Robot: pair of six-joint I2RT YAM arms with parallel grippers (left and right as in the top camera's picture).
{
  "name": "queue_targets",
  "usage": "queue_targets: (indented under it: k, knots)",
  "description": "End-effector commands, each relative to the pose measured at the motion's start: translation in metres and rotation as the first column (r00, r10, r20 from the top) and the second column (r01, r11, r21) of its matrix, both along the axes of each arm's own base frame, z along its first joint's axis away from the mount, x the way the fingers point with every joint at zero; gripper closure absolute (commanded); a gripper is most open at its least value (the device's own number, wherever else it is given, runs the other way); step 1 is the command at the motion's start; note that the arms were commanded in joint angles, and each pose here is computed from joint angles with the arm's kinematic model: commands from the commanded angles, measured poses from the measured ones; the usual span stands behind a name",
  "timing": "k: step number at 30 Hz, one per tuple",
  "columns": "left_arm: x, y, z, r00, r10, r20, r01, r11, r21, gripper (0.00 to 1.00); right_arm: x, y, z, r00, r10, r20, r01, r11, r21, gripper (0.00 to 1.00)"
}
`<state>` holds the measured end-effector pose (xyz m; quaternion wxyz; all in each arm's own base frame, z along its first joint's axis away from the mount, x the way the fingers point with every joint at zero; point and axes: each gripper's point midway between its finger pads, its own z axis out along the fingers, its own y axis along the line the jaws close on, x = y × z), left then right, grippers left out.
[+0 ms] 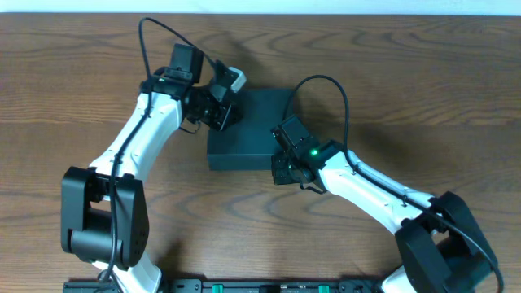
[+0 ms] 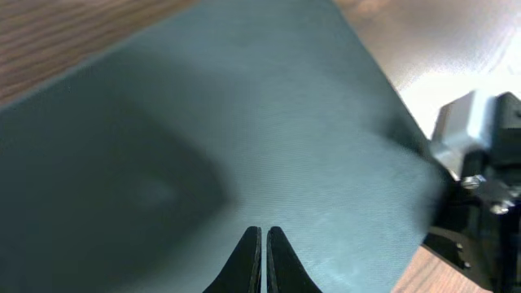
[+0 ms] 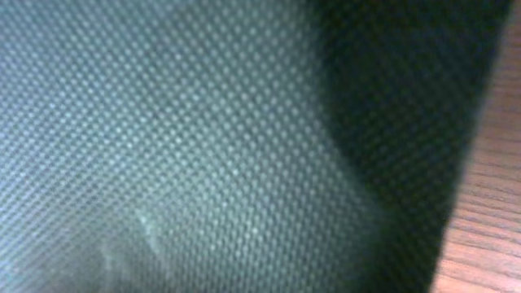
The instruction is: Pack container
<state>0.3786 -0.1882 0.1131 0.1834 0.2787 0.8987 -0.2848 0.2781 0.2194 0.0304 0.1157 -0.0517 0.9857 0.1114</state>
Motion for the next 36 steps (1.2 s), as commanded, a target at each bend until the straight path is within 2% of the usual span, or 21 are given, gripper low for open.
queue_targets:
  k: [1, 15, 26, 36]
  knots:
    - [-0.004, -0.006, -0.011, 1.000, -0.028, -0.009, 0.028, 0.999, 0.027, 0.94, -0.004, 0.004, 0.002, 1.000, -0.005, -0.029, 0.006, 0.999, 0.038, 0.98]
    - [-0.014, -0.009, -0.066, 0.988, -0.025, -0.151, 0.037, 0.996, 0.079, 0.94, -0.007, 0.010, 0.003, 1.000, 0.012, -0.022, -0.011, 0.999, 0.043, 0.98]
    - [-0.014, -0.009, -0.069, 0.987, -0.025, -0.158, 0.038, 0.996, 0.081, 0.94, 0.015, 0.032, 0.009, 0.981, 0.035, 0.190, -0.032, 0.999, -0.017, 0.98]
    - [-0.016, -0.011, -0.068, 0.986, -0.031, -0.166, 0.042, 0.997, 0.064, 0.94, 0.021, 0.051, -0.006, 0.974, 0.035, 0.223, -0.035, 0.999, -0.004, 0.98]
